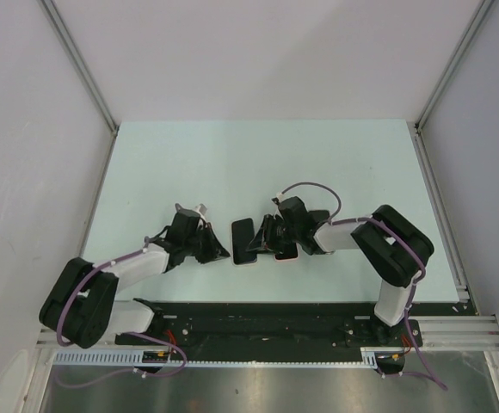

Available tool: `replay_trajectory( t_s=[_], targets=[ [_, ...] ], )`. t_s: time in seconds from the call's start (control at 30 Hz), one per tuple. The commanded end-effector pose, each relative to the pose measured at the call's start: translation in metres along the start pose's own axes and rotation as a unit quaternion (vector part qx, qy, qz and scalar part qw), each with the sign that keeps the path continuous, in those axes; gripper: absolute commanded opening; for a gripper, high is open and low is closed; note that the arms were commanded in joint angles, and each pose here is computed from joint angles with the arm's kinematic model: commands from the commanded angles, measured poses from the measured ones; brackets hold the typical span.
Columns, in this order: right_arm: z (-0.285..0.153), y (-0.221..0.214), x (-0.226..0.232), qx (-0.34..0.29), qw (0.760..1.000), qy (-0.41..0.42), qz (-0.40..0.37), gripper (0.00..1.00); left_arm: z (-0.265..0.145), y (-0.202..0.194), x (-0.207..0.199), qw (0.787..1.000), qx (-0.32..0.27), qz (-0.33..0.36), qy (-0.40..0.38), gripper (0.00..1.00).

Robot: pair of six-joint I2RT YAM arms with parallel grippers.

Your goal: Put the phone into the phone case

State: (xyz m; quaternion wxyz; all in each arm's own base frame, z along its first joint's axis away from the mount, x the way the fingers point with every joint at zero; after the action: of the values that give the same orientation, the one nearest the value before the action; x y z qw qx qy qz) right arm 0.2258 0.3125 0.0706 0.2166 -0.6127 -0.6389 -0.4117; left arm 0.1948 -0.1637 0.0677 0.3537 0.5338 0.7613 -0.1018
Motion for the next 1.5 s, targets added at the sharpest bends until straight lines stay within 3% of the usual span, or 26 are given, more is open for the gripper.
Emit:
replay_trajectory(
  t_s=[0.0, 0.17, 0.3, 0.4, 0.73, 0.97, 1.27, 1.47],
  targets=[
    [-0.016, 0.003, 0.014, -0.015, 1.0, -0.003, -0.026, 0.33, -0.018, 0.015, -0.019, 0.999, -0.037, 0.022, -0.008, 0.0],
    [-0.028, 0.007, 0.019, -0.028, 0.999, -0.018, -0.041, 0.4, -0.025, 0.023, -0.027, 0.998, -0.054, 0.039, -0.002, 0.09],
    [-0.036, 0.012, 0.022, -0.042, 0.997, -0.031, -0.06, 0.42, -0.022, 0.027, -0.027, 0.998, -0.055, 0.043, 0.005, 0.27],
    [-0.036, 0.017, 0.023, -0.042, 0.996, -0.038, -0.073, 0.45, -0.016, 0.027, -0.027, 0.998, -0.049, 0.041, 0.006, 0.33],
    [-0.026, 0.026, 0.011, -0.033, 0.993, -0.047, -0.098, 0.51, 0.007, 0.027, -0.023, 0.999, -0.021, 0.036, 0.005, 0.39],
    [-0.012, 0.023, 0.004, -0.016, 0.994, -0.049, -0.101, 0.54, 0.025, 0.016, -0.008, 0.999, 0.019, 0.02, 0.023, 0.36],
    [0.001, 0.016, 0.005, 0.01, 0.996, -0.024, -0.091, 0.58, 0.031, 0.01, 0.002, 0.998, 0.036, 0.016, 0.039, 0.07],
    [0.002, 0.016, 0.016, 0.026, 0.997, 0.031, -0.072, 0.59, 0.029, 0.008, 0.002, 0.999, 0.04, 0.016, 0.032, 0.03]
  ],
)
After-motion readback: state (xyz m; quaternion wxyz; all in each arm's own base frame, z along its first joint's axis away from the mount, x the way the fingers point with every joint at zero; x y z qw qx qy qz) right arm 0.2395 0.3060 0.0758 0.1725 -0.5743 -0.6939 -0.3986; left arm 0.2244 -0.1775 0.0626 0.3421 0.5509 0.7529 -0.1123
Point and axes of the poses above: each gripper's point midway between its finger pads, its own z axis out along the fingers, its own x axis along the line the jaws close on, y = z × x, the point moved 6 cm from there along -z, back along the fingers, and after that the axes turned 6 degrees about -z, right-handed, at the moved point
